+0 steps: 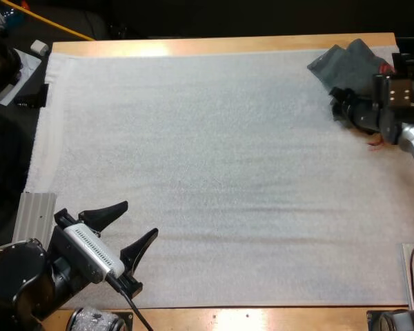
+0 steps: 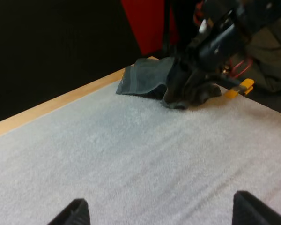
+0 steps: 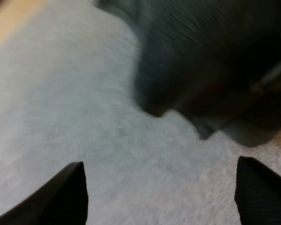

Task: Pick towel from pile, fold and stack

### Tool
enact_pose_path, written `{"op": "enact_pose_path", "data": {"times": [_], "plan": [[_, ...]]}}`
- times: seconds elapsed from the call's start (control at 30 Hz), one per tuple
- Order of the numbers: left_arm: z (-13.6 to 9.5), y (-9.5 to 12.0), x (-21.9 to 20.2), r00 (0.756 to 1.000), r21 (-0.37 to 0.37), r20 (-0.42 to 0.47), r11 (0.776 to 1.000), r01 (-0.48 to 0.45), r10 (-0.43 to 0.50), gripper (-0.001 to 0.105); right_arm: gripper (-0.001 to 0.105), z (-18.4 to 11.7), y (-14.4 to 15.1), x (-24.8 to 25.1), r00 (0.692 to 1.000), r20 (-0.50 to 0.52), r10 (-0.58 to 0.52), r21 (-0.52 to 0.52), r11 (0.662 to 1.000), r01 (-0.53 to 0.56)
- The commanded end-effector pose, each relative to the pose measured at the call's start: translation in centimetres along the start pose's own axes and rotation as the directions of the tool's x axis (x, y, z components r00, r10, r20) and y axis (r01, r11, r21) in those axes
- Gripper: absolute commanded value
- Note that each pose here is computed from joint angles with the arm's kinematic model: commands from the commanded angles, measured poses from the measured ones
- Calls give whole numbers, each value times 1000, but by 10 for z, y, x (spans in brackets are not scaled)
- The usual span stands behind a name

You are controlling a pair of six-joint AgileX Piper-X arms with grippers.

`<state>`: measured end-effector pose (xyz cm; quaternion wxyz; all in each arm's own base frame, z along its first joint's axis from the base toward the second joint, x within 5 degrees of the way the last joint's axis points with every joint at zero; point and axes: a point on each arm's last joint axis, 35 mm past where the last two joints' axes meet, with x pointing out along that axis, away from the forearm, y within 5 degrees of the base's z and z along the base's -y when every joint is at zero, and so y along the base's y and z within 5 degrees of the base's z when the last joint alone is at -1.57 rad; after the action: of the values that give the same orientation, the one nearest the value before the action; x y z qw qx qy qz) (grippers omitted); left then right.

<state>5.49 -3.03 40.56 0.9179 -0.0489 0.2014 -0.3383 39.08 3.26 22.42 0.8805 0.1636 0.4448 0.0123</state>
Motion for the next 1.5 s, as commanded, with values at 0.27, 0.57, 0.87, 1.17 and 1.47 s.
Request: {"op": "enact_pose_path", "data": {"times": [0.27, 0.57, 0.87, 1.17, 1.47], "plan": [[3, -1, 0, 1000, -13, 6, 1000, 19, -19, 61, 63, -4, -19, 73, 994, -24, -109, 90, 990, 111], [2, -1, 0, 1000, -18, 2, 1000, 22, -22, 60, 23, 2, -13, 79, 998, -15, -68, 97, 993, 69], [1, -1, 0, 1000, -19, 0, 1000, 22, -22, 60, 0, 13, -1, 50, 1000, 8, 1, -24, 1000, 0], [1, -1, -1, 1000, -19, 2, 1000, 22, -22, 60, 1, 30, 47, -58, 982, 175, 73, -363, 932, -5], [3, -1, 0, 1000, -18, 8, 999, 27, -27, 60, 1, 32, 61, -161, 935, 311, 172, -423, 906, -26]]}}
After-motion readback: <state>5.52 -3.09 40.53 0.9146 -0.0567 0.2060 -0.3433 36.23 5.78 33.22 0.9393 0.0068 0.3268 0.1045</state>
